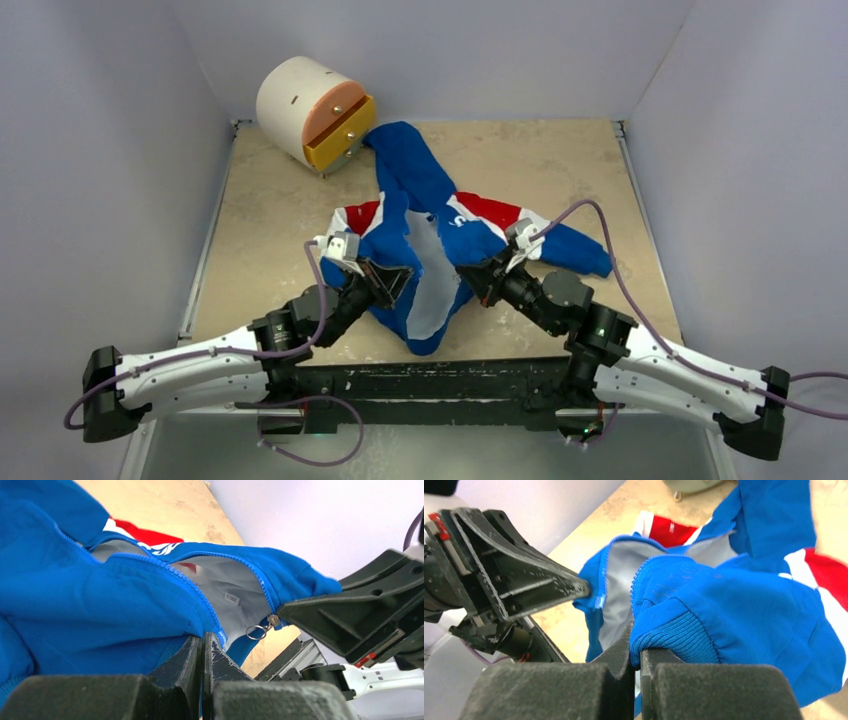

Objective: Zip up the jacket
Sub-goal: Pick up the jacket from the center of the board.

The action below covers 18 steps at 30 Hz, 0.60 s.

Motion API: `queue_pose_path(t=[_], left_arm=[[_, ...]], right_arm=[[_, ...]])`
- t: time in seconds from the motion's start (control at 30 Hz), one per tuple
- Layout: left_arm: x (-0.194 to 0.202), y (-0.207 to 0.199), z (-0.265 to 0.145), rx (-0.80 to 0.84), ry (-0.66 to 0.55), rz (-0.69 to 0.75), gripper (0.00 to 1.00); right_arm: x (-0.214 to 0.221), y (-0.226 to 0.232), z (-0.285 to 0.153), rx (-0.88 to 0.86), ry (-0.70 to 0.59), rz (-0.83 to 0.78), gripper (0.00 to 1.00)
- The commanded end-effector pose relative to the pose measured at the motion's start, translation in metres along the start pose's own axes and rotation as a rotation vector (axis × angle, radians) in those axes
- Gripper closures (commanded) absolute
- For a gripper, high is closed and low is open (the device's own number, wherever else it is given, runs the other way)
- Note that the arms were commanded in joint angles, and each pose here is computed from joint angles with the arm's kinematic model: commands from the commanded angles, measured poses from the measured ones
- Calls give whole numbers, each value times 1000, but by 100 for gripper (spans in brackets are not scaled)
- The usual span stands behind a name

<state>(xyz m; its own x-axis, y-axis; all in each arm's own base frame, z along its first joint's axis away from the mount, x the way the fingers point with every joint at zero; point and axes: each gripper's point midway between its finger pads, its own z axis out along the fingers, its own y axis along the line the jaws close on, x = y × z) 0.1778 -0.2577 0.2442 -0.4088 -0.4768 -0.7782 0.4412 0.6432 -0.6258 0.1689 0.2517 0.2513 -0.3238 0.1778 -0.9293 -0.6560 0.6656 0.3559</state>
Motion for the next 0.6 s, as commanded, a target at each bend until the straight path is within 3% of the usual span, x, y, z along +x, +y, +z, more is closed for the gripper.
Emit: queue_pose_path(t=[0.0,0.13,0.43,0.57], left_arm=[[-37,-41,5,165,-131,66,100],[-37,-42,4,230,-156,79,100],[-27,-6,9,229,-135,48,100],[-26,-10,11,277,-137,79,100]], right_arm=[[-37,13,7,-35,-62,-134,100],[-27,14,23,-83,12,-107,100],[-44,5,21,-270,-29,68,100],[-46,14,10,-397,-49,132,100]])
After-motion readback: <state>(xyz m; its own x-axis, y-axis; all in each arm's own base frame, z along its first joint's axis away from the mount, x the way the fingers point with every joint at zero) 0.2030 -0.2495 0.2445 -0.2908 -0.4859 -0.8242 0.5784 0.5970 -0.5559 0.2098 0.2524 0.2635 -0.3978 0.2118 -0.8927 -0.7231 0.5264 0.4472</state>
